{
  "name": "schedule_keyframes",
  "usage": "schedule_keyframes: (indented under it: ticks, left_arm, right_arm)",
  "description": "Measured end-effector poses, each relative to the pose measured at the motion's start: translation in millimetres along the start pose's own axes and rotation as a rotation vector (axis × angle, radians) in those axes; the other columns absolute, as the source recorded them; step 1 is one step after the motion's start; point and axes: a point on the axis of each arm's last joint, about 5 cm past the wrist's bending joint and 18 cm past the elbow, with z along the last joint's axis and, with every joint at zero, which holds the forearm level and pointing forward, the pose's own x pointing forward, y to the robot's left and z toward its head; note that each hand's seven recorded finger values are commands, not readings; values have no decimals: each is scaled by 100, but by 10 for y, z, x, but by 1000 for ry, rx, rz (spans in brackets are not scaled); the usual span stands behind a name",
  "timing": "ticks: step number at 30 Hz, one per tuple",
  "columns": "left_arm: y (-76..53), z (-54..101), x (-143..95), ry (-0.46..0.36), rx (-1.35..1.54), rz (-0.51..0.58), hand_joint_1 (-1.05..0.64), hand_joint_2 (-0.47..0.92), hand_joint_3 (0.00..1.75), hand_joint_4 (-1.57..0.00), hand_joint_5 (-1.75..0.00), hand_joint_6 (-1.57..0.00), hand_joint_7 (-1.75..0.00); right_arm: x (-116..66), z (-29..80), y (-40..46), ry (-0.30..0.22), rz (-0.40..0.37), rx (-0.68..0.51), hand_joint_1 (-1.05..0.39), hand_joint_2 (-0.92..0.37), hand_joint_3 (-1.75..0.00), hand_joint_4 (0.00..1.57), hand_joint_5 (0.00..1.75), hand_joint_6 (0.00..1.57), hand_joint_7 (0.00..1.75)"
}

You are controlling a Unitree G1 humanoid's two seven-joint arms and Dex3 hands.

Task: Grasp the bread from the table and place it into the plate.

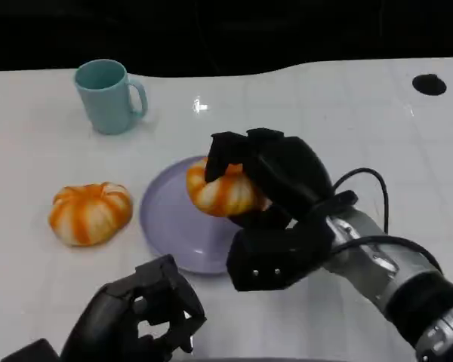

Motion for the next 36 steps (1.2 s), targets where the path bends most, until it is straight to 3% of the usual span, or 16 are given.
schedule_keyframes:
  ticks: [1,2,3,4,5,7,10,13,19,26,32,36]
  left_arm:
    - [-2,0,1,0,0,0,-54,92,31,-68,-175,-60,-155]
    - [-4,-1,2,0,-1,-1,-54,92,31,-67,-175,-60,-155]
    - [-6,-1,2,0,0,-2,-55,92,31,-67,-175,-60,-155]
    - [-8,-1,3,0,0,-2,-55,92,31,-67,-175,-60,-154]
    - [-9,-1,3,1,1,-3,-55,92,31,-67,-175,-60,-154]
    - [-11,-1,4,1,1,-4,-54,92,31,-67,-175,-60,-154]
    - [-11,-2,3,0,1,-4,-54,92,31,-67,-175,-60,-153]
    - [-11,-1,3,0,1,-3,-54,92,31,-68,-175,-61,-153]
    - [-10,9,7,-5,4,-4,-55,92,32,-67,-175,-60,-154]
    - [-7,11,10,-6,4,-4,-54,92,32,-67,-175,-60,-155]
    - [-9,12,17,-8,4,-5,-53,92,32,-66,-175,-59,-155]
    - [-15,12,23,-9,1,1,-53,92,31,-67,-175,-59,-155]
  right_arm:
    - [12,-1,15,12,12,-3,-19,-31,-125,94,175,76,153]
    - [21,-2,30,22,25,-7,-20,-38,-110,83,170,83,112]
    - [32,-1,40,35,41,-7,-20,-43,-100,79,165,90,86]
    - [43,2,48,50,61,-1,-22,-50,-85,69,139,87,62]
    - [54,4,52,67,87,6,-28,-64,-60,54,94,75,34]
    - [72,1,45,94,166,0,-37,-80,-30,40,48,62,9]
    - [90,2,37,110,270,-29,-52,-90,-16,18,30,39,1]
    - [96,1,27,125,336,-50,-64,-92,-21,2,35,26,0]
    - [132,30,-119,109,378,-80,-71,-92,-27,0,27,18,0]
    - [9,43,-248,78,413,-74,-73,-92,-24,0,27,15,0]
    - [-156,-5,-428,37,381,-33,-72,-92,-19,0,28,12,0]
    - [-327,-60,-565,19,346,-8,-70,-92,-15,0,38,16,3]
